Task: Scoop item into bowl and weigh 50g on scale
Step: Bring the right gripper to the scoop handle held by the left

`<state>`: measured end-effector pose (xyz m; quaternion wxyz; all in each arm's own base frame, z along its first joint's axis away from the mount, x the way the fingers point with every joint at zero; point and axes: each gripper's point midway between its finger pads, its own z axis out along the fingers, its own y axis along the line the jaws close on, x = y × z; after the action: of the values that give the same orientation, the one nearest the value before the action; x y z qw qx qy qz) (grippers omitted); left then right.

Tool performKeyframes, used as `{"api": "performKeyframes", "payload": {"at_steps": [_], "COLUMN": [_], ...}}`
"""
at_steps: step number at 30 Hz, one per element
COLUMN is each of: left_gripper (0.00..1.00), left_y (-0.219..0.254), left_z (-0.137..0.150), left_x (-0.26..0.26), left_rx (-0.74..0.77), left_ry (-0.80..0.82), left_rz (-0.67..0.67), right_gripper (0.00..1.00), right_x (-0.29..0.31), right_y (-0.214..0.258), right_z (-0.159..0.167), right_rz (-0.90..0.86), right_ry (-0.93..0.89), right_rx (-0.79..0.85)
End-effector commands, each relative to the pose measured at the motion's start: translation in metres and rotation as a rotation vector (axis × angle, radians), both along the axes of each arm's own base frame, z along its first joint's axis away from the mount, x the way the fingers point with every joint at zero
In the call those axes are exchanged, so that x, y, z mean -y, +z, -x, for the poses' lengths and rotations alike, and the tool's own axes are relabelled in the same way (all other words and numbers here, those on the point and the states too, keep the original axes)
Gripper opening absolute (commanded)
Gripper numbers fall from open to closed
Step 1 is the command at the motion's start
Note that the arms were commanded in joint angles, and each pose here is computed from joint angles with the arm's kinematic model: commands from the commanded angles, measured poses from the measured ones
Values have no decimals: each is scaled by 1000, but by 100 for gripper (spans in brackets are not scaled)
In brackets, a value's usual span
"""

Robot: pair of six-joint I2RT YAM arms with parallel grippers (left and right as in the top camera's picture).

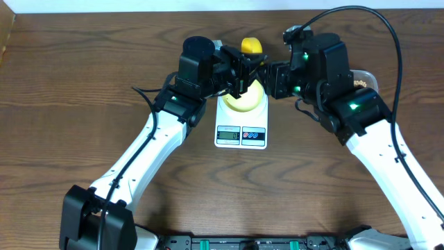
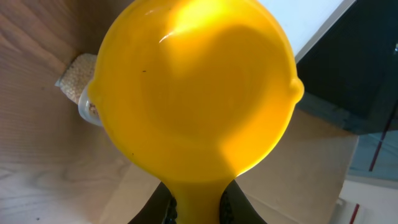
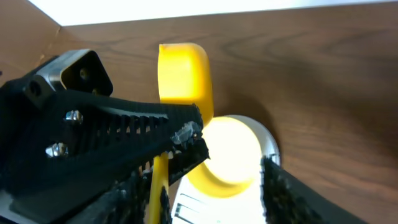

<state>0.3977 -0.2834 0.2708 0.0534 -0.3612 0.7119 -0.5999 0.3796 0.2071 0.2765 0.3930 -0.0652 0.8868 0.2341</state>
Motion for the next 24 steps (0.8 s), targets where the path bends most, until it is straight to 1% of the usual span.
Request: {"api": "performKeyframes", "payload": {"at_steps": [1, 3, 8, 10, 15, 16, 24], "left_gripper": [8, 8, 8, 8, 8, 8, 9], "left_y": [11, 12, 12, 12, 12, 12, 5], "left_z": [4, 6, 6, 5, 6, 6, 7], "left_x": [4, 5, 5, 5, 5, 5, 4], "left_rx": [26, 24, 25, 24, 24, 24, -2], "left_ry": [-40, -54, -54, -54, -54, -54, -52], "left_rz": [17, 21, 21, 21, 21, 21, 7], "right_gripper": [47, 42, 41, 39, 12, 2, 1], "right_x": [1, -1, -10, -13, -15, -15, -17], "right_y": [-4, -3, -2, -1, 1, 1, 8], "right_z": [-9, -8, -4, -3, -3, -4, -8], "right_rz": [1, -1, -4, -4, -6, -7, -15], "right_ry": [-46, -42, -18, -11, -10, -11, -8], "right_rx": [3, 7, 12, 14, 24, 26, 64]}}
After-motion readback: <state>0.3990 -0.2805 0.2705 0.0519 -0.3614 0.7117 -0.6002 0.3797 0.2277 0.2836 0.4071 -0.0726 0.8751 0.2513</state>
